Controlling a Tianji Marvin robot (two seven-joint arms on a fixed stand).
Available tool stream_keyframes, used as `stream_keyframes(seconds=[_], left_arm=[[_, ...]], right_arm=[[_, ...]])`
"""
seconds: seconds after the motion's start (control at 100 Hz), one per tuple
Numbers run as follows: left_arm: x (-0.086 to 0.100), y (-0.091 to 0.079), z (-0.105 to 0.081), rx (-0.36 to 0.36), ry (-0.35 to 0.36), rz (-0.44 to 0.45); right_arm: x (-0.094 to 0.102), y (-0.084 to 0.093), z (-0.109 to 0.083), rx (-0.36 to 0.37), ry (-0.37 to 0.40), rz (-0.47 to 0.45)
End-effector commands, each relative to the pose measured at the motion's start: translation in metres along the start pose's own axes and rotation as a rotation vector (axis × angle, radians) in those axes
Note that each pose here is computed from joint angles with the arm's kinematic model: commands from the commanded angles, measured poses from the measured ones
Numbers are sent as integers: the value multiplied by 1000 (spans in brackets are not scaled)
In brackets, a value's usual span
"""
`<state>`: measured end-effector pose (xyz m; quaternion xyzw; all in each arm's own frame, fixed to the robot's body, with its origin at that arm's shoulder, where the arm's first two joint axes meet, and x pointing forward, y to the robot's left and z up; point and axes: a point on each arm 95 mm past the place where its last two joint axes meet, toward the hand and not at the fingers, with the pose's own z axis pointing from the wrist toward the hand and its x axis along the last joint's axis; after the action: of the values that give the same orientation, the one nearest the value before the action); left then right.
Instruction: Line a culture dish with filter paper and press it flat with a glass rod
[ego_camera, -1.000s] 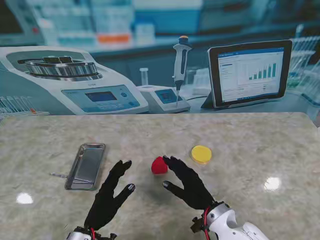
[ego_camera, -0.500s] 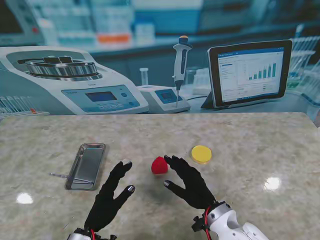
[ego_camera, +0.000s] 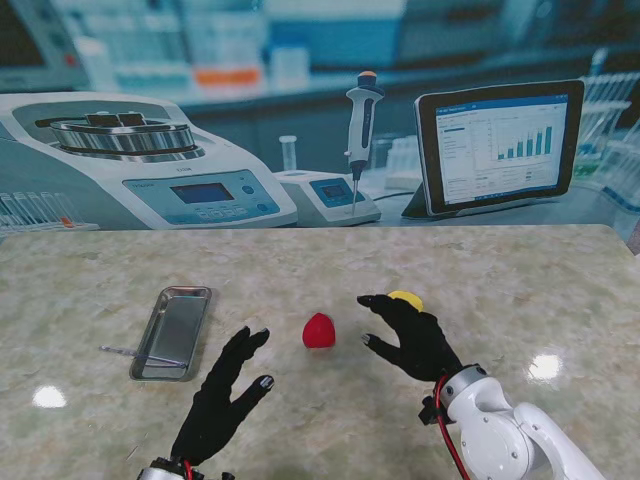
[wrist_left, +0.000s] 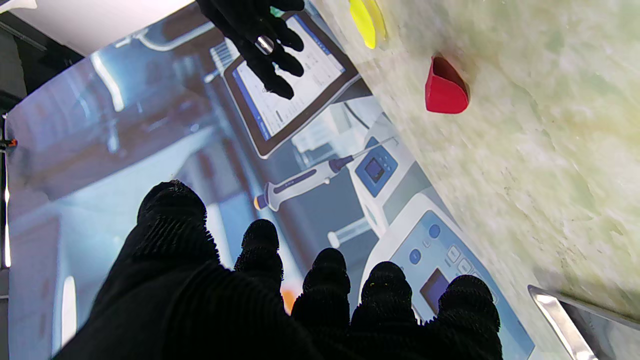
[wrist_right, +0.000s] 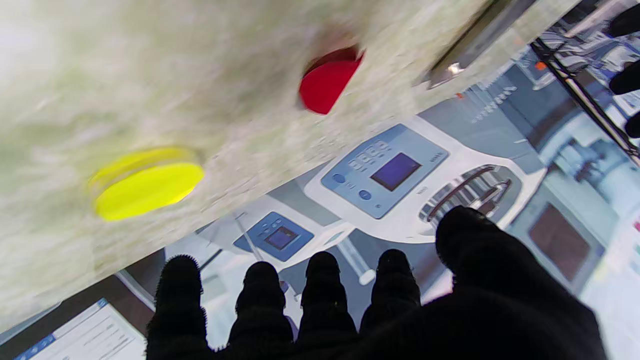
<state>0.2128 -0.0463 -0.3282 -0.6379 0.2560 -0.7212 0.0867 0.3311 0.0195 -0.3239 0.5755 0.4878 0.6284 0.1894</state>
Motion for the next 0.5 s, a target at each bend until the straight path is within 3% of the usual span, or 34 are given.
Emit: stream_keyframes(seconds=[0.0,0.22,0.49], left_arm=[[-1,0,-1,-14,-4,1],[-5,-2,2,-33,-17,5],[-5,-5,4,-50,-16,9]], right_arm=[[-8,19,8,-33,-22,-49],[-32,45,33,6,-97,-172],[-62,53,68,83,-177,-253]])
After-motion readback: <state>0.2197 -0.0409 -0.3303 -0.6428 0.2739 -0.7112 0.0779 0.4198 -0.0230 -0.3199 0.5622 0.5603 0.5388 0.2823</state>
